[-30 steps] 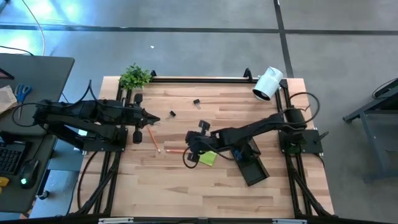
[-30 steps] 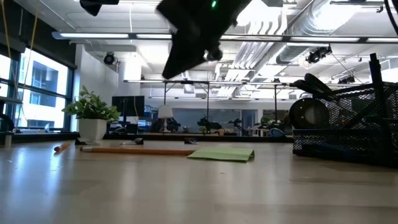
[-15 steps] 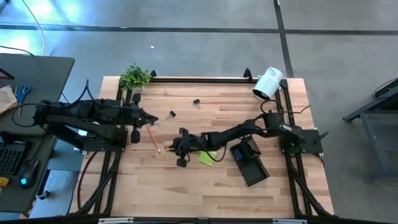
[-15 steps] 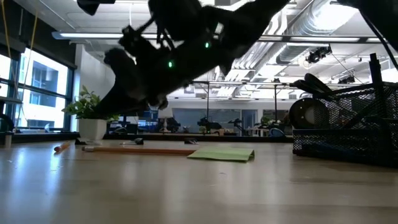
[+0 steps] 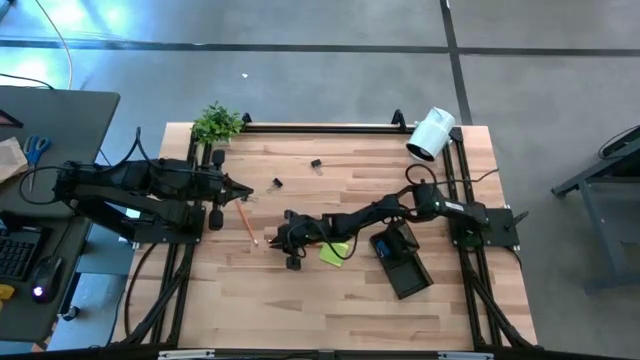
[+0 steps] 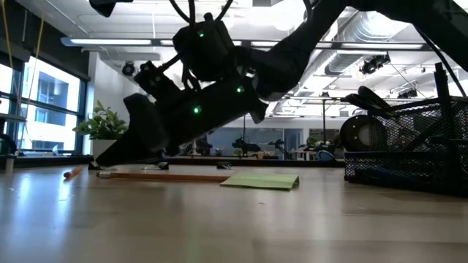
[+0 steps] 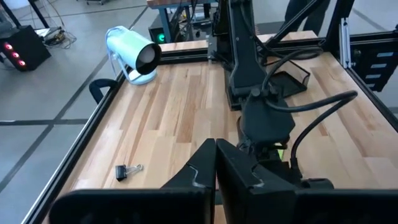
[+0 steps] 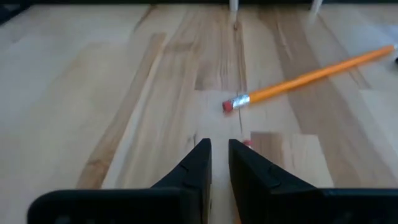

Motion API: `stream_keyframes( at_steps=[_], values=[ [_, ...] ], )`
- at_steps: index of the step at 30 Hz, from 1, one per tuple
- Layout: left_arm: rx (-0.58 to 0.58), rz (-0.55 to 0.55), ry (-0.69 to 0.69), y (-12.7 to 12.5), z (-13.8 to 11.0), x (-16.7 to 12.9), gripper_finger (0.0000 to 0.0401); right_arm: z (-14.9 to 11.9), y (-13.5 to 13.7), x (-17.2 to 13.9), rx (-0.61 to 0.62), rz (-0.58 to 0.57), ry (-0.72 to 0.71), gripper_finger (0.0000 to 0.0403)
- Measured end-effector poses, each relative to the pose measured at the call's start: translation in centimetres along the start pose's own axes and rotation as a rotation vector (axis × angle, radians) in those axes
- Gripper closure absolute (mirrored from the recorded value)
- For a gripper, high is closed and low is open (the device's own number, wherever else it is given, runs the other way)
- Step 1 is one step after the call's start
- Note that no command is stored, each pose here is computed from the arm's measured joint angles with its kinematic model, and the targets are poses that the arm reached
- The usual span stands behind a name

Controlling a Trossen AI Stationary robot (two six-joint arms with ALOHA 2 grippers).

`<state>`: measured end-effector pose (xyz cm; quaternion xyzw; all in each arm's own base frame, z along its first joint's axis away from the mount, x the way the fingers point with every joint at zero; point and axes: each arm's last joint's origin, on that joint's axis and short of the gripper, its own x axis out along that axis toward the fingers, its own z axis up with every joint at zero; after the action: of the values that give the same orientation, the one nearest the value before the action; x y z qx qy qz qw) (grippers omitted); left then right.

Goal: Pick and place office supplies into organizer
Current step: Put the orange pencil into the black desk organizer

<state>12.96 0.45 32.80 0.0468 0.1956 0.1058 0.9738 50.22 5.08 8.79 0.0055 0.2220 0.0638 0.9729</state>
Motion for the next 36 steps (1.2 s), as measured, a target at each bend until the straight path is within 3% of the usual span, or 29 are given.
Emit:
stream_keyframes(
  at_steps=[13,26,32,36],
  values=[
    [0.0,-0.001,0.0,0.0,0.0,0.0,0.0399,-0.8,-0.2,0.1,-0.007,-0.064,0.07,0.0359],
    [-0.002,-0.001,0.013,0.0,-0.1,0.0,0.04,0.1,-0.2,-0.3,-0.007,-0.079,0.042,0.0353],
    [-0.002,-0.032,0.013,-0.1,-0.1,0.0,0.0398,0.7,0.0,-0.4,-0.062,-0.216,-0.014,0.0361],
    [-0.001,-0.034,0.015,-0.1,-0.2,0.0,0.04,0.3,-0.6,-0.4,-0.018,-0.236,0.029,0.0355]
  ],
)
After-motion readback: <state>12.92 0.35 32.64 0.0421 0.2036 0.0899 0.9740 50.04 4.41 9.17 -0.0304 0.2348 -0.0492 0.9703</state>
